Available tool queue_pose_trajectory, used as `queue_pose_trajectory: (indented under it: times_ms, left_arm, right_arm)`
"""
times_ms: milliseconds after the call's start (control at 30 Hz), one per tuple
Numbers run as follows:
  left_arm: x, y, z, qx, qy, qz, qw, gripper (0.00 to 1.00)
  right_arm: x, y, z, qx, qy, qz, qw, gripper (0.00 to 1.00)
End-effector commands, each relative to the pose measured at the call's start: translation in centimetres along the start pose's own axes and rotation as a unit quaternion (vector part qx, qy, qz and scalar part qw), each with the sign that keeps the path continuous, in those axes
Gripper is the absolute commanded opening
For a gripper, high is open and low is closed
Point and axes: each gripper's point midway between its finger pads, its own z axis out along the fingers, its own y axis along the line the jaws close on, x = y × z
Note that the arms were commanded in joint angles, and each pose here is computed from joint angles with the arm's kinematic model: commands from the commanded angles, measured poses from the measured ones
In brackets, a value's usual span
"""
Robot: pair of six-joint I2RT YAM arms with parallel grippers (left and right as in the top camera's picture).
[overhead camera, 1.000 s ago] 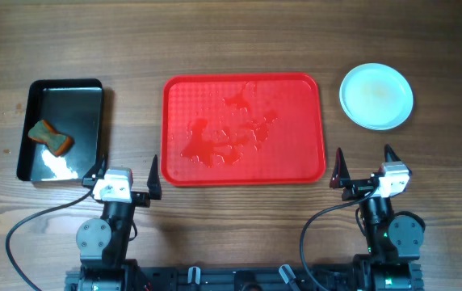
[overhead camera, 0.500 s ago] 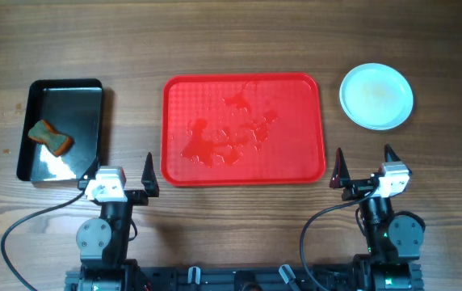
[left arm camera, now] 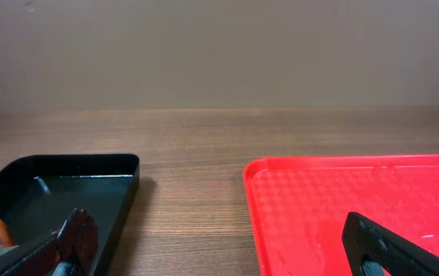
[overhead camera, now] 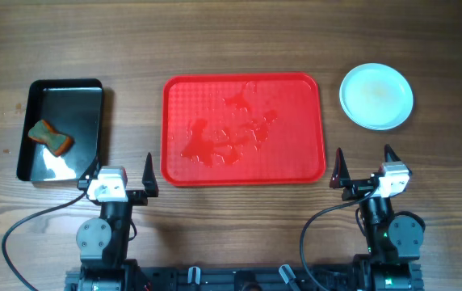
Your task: Clean dirty plates on tray and stack at the side
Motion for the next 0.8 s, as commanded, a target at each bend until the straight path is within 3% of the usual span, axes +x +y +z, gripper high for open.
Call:
queue_pose_trajectory:
  times_ms: [0, 767]
  left_arm:
    - [0.16, 0.48, -0.02, -0.013, 0.000, 0.019, 1.000, 1.00]
    - [0.06, 0.11, -0.01, -0.002, -0.002, 0.019, 1.000, 1.00]
  right_arm:
    - [-0.18, -0.32, -0.05, 0.009, -0.004, -0.006, 1.000, 1.00]
    - [-0.19, -0.32, -0.05, 0.009, -0.004, -0.007, 1.000, 1.00]
